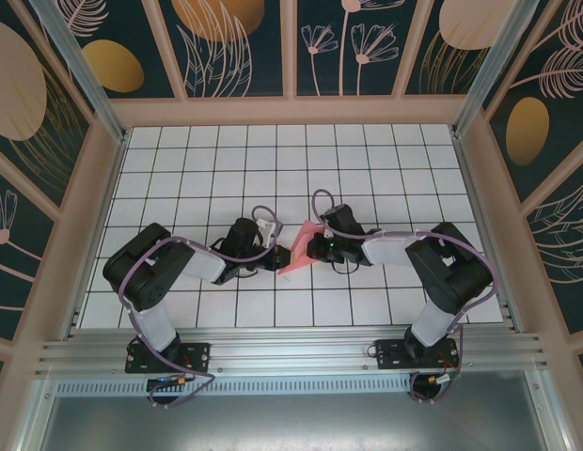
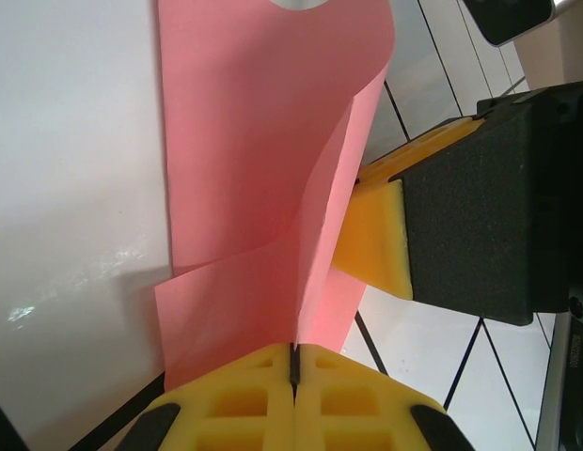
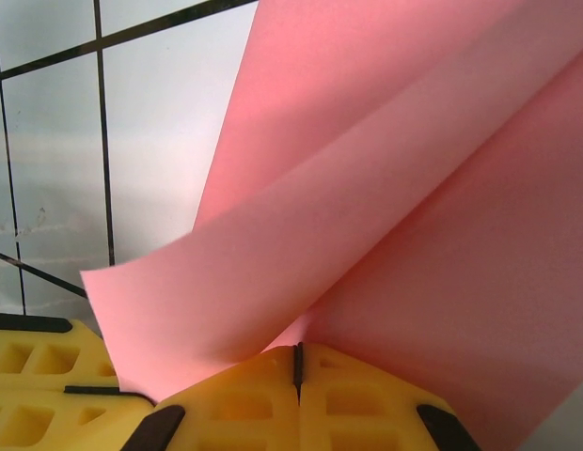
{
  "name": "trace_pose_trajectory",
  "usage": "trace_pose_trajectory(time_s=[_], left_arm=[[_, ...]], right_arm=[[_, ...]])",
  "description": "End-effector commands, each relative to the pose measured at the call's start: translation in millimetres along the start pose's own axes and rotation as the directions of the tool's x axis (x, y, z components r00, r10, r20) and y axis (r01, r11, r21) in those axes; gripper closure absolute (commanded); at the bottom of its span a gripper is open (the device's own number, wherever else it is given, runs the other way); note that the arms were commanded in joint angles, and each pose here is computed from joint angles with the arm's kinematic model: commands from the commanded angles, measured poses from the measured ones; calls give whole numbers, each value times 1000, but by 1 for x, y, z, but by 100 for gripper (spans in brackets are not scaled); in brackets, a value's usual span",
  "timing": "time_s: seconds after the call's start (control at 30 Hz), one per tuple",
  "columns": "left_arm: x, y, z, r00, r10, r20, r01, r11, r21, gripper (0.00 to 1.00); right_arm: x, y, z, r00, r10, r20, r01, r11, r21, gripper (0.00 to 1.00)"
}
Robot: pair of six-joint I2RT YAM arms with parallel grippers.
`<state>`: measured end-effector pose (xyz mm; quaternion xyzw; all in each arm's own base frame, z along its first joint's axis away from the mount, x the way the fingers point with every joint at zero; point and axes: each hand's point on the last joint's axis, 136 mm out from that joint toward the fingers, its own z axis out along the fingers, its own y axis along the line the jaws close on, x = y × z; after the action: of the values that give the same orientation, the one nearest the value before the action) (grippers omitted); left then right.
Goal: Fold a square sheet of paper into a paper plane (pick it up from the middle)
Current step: Fourth fold the wing at the center of the table.
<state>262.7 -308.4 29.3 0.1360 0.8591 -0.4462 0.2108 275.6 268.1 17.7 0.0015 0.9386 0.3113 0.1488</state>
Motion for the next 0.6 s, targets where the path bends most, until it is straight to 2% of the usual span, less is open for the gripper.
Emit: trace_pose_trajectory(time_s=[0.0, 0.57], left_arm=[[-7, 5, 0, 1000, -9, 5, 9, 1000, -6, 100], [-1, 20, 11, 999, -14, -38, 14, 1000, -22, 100]], right_arm=[[13, -26, 6, 998, 14, -55, -9, 996, 92, 94], [10, -20, 3, 999, 8, -50, -4, 997, 80, 93]])
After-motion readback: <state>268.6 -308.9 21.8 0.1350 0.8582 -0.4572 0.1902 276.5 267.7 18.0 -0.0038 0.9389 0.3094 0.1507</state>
